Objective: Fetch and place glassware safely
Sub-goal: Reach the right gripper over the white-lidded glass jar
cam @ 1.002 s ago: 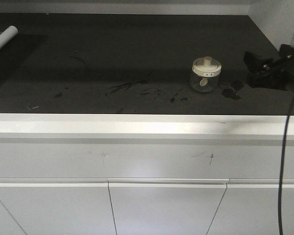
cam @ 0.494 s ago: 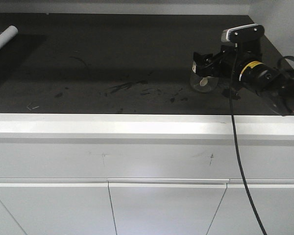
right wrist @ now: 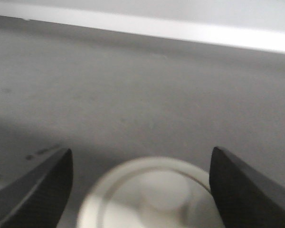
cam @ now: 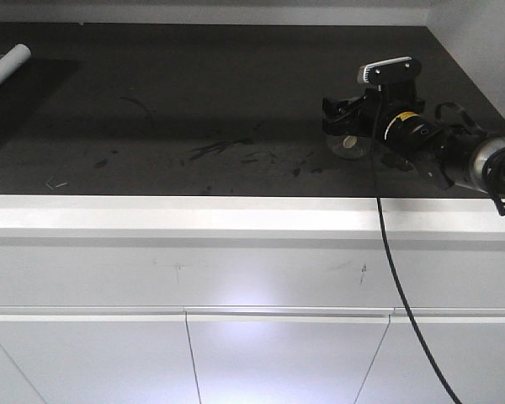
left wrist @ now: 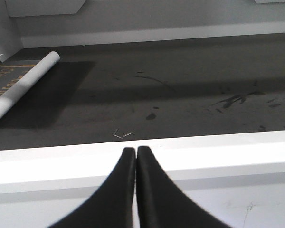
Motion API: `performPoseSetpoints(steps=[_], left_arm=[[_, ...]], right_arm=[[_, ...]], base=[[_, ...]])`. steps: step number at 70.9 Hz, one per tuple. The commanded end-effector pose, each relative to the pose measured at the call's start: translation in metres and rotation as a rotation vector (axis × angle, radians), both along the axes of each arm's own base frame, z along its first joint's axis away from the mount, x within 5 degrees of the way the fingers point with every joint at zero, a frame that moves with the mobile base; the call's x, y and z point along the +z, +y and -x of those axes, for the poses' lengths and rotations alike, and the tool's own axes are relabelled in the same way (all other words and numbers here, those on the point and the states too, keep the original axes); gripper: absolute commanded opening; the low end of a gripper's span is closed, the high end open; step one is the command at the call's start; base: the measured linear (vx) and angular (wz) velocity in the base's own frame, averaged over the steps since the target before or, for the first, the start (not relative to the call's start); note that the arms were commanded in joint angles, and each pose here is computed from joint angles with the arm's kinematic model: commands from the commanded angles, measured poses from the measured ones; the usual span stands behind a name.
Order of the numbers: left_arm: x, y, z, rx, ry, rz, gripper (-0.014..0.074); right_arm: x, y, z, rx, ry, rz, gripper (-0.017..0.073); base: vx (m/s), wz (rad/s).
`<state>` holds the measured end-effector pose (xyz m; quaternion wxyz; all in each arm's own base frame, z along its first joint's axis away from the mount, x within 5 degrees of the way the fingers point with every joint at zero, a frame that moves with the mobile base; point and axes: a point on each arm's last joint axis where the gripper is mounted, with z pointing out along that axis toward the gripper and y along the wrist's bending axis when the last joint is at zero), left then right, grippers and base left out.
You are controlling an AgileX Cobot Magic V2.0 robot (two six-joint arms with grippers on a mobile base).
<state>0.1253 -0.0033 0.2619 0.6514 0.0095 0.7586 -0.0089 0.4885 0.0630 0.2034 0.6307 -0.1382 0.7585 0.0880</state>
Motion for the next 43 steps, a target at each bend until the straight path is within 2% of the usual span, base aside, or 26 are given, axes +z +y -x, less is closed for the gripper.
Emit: performPoseSetpoints(steps=[1,15,26,34,43], left_arm=[[0.0165,-0.0001,-0.002,0.002,-0.1,0.02,-0.0007],[0.0165,-0.0001,-0.002,0.002,-0.1,0.02,-0.0007],[0.0165,-0.0001,-0.002,0.002,-0.1,0.02,-0.0007],[0.0165,-0.0001,-0.002,0.002,-0.1,0.02,-0.0007],[0.0165,-0.0001,-0.002,0.002,-0.1,0.02,-0.0007]], right_arm=[[0.0412,-0.0018,-0.001,-0.014,-0.154,-0.057,0.0544],[0.0343,-0.0032,-0.0036,-0.021,-0.166,-0.053,0.0518],[0.0339,-0.0032,-0.0037,-0.022,-0.165,-0.054,0.0435],[0.0339,-0.0033,-0.0037,-0.023,-0.165,-0.055,0.0282],[0.0339,-0.0033,-0.0037,-0.023,-0.165,-0.055,0.0035]], base=[[0.0,0.0],[0.0,0.0],[0.0,0.0],[0.0,0.0],[0.0,0.0]])
